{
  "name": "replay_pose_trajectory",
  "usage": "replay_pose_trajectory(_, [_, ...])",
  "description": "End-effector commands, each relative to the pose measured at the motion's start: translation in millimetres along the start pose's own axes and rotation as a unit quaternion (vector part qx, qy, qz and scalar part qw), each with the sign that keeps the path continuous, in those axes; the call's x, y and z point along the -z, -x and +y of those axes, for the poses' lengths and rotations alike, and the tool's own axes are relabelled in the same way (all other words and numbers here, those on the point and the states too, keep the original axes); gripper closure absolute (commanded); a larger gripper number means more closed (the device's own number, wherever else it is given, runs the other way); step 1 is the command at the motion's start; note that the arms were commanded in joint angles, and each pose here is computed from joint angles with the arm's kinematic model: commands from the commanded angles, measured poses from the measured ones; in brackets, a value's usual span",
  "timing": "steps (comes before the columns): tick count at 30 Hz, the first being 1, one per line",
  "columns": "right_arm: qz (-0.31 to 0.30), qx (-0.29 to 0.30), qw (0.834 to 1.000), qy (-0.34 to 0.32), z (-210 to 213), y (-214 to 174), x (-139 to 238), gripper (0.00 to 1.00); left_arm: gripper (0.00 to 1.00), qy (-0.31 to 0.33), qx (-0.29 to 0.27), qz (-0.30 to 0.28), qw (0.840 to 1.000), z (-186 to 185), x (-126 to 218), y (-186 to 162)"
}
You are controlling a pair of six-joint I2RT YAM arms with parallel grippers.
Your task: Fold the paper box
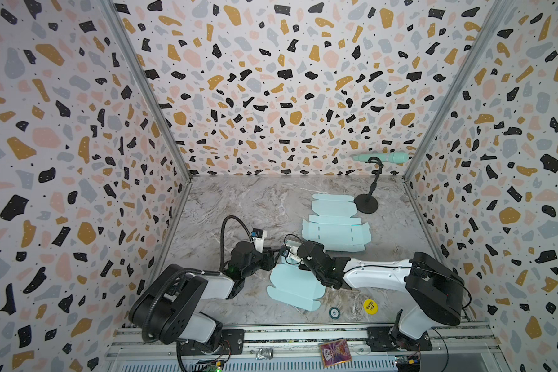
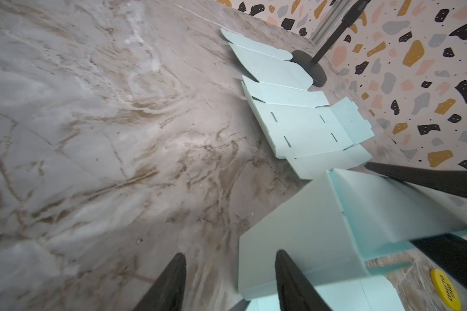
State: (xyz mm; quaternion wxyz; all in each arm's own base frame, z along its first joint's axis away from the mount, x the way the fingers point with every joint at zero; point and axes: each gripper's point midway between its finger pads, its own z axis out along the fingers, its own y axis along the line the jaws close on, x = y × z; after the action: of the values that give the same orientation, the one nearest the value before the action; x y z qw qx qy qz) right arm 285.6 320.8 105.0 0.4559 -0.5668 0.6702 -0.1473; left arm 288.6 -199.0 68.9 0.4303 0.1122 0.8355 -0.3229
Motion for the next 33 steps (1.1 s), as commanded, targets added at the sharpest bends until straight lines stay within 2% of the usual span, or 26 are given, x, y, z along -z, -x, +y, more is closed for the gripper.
replay_pose_trajectory(1, [-0.001,0.007,1.0,-0.004,3.3,-1.8,-1.3,0.74,0.44,-0.02,-0.004,-0.022,1.0,-12.2,6.3,5.4])
replay_pose_trajectory(8, [-0.014,0.014,1.0,0.005,11.3,3.4,2.1,0.75,0.44,-0.049,-0.036,-0.015,0.998,-35.8,4.2,-4.8])
replay_pose_trajectory(12, [-0.021,0.017,1.0,0.012,16.7,2.1,5.3,0.75,0.44,-0.043,-0.046,-0.016,0.998,-37.3,1.5,-6.7])
replay_pose_trajectory(19, [-0.011,0.026,1.0,0.004,14.0,-3.7,3.6,0.76,0.45,-0.026,-0.026,-0.08,0.996,-36.3,32.6,21.1])
replay_pose_trajectory(22, [-0.014,0.023,1.0,0.003,12.1,-4.6,3.5,0.76,0.45,0.006,-0.016,-0.114,0.993,-24.7,48.8,40.6])
replay_pose_trajectory(26, [-0.02,0.021,1.0,0.004,10.9,-2.2,4.7,0.76,0.49,0.076,0.026,-0.142,0.987,17.5,63.3,59.6])
replay_pose_trajectory(28, [-0.021,0.021,1.0,0.006,11.6,-2.6,5.1,0.76,0.49,0.11,0.026,-0.131,0.985,34.5,61.3,63.8])
replay_pose_trajectory(33, [-0.029,0.018,0.999,0.008,11.4,-0.2,6.6,0.77,0.5,0.117,-0.003,-0.073,0.99,44.0,31.0,59.8])
